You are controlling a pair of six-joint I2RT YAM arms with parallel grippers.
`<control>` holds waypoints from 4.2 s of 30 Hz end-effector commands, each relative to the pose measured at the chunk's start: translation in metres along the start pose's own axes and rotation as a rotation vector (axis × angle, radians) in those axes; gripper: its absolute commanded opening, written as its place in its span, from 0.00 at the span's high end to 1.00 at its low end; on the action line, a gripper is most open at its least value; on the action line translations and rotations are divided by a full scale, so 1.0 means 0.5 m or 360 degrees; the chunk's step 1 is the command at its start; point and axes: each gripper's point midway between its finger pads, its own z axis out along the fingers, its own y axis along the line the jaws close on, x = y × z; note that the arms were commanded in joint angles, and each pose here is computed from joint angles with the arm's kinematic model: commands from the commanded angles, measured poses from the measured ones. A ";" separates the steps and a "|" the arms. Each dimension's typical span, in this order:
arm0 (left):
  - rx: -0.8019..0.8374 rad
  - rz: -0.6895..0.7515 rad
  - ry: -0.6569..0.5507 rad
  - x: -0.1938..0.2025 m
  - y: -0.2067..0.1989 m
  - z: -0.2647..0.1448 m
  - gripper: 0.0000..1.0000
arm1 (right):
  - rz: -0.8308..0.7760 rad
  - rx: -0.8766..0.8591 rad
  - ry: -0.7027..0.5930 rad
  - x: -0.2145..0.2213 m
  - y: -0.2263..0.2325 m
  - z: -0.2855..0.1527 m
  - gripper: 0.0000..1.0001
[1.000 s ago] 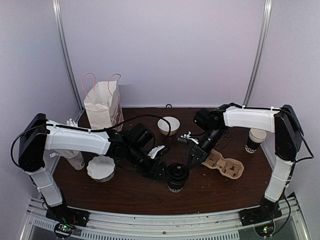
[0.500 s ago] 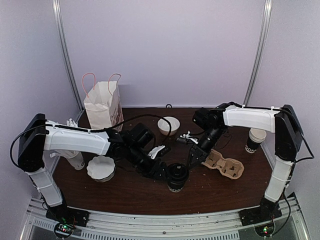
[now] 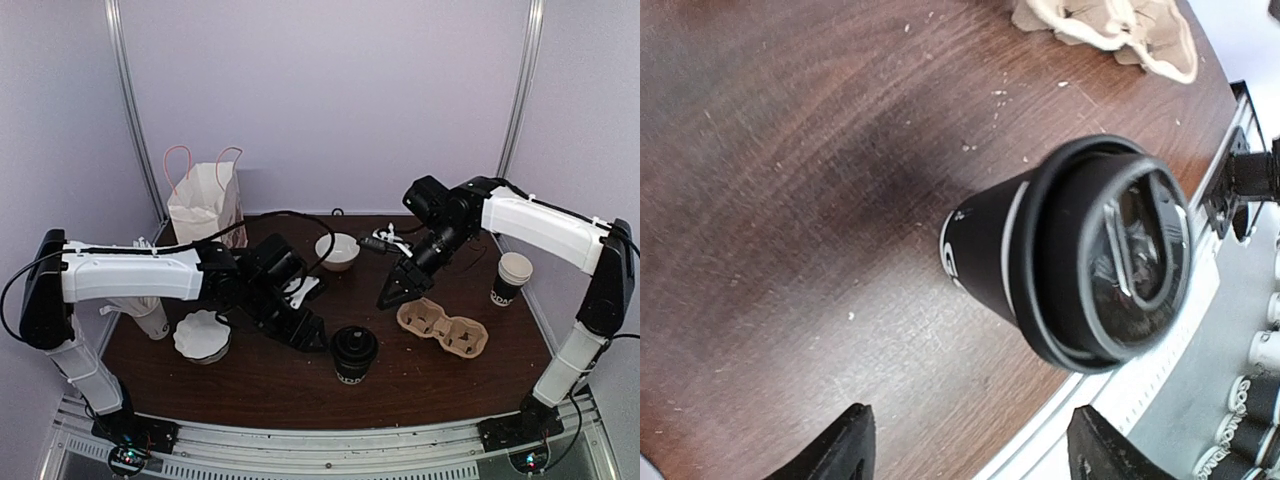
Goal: Pack the takeout coffee
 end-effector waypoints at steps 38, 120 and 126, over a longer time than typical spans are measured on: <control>-0.0099 0.1472 -0.0013 -0.074 -0.143 0.037 0.12 | 0.0044 0.0773 -0.0559 0.077 -0.110 -0.258 0.29; -0.0489 0.1101 -0.0371 -0.440 -0.002 0.114 0.14 | 0.0076 0.0814 -0.0581 0.097 -0.124 -0.255 0.30; -0.0521 0.1102 -0.0401 -0.451 -0.006 0.098 0.10 | 0.0078 0.0808 -0.0582 0.098 -0.123 -0.254 0.30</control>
